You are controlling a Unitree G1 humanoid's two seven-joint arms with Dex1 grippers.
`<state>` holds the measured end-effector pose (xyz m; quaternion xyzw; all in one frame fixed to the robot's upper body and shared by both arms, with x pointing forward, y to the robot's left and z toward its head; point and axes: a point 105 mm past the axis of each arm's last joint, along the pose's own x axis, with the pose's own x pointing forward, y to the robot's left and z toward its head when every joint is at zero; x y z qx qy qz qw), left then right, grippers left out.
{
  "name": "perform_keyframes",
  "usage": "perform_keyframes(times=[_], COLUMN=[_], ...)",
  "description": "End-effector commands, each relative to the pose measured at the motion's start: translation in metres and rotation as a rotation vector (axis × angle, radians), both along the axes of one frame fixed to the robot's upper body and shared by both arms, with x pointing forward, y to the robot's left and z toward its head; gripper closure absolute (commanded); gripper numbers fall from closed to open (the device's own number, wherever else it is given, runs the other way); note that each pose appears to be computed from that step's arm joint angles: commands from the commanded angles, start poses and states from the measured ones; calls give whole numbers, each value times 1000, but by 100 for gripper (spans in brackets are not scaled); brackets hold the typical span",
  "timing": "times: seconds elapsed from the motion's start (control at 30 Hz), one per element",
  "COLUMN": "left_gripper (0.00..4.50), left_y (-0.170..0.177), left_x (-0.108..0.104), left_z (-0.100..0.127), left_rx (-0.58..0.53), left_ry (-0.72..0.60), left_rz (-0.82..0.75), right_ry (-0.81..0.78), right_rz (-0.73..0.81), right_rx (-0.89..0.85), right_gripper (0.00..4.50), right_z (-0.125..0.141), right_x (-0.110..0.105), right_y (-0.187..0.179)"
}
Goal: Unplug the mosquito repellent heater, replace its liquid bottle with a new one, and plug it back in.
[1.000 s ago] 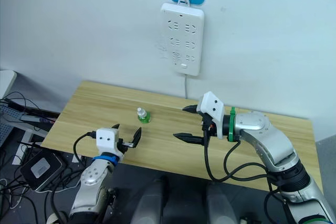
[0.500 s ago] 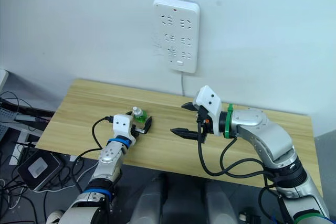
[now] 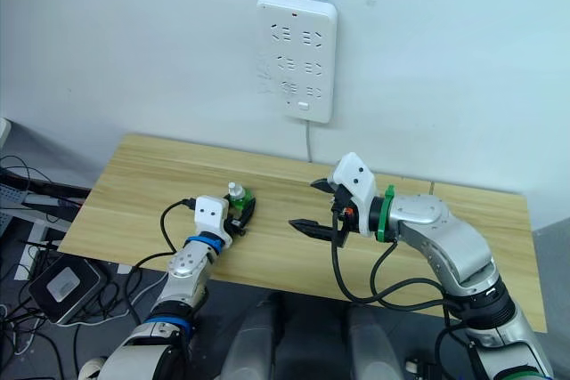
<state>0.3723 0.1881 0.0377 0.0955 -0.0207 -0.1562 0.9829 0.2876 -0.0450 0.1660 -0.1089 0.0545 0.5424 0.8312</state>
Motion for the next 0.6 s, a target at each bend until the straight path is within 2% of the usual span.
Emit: perform_keyframes(times=[0.03,0.2,0.27,0.4,0.6], left_gripper=[230,230,230,230,230], left_y=[-34,-71,-75,-79,-84], left_x=[-9,-45,-54,-61,-54], left_z=[25,52,59,68,83], left_rx=[68,104,122,152,131], left_ry=[-57,17,58,112,102], left_rz=[-246,-668,-765,-874,-877], right_ry=[-67,-86,-90,-99,-106], right_rz=[10,17,13,-13,-40], right_rx=[27,50,85,131,147], right_gripper=[0,0,0,0,0], right_z=[15,1,1,0,-7], right_x=[-2,0,1,6,10], right_y=[3,10,17,29,40])
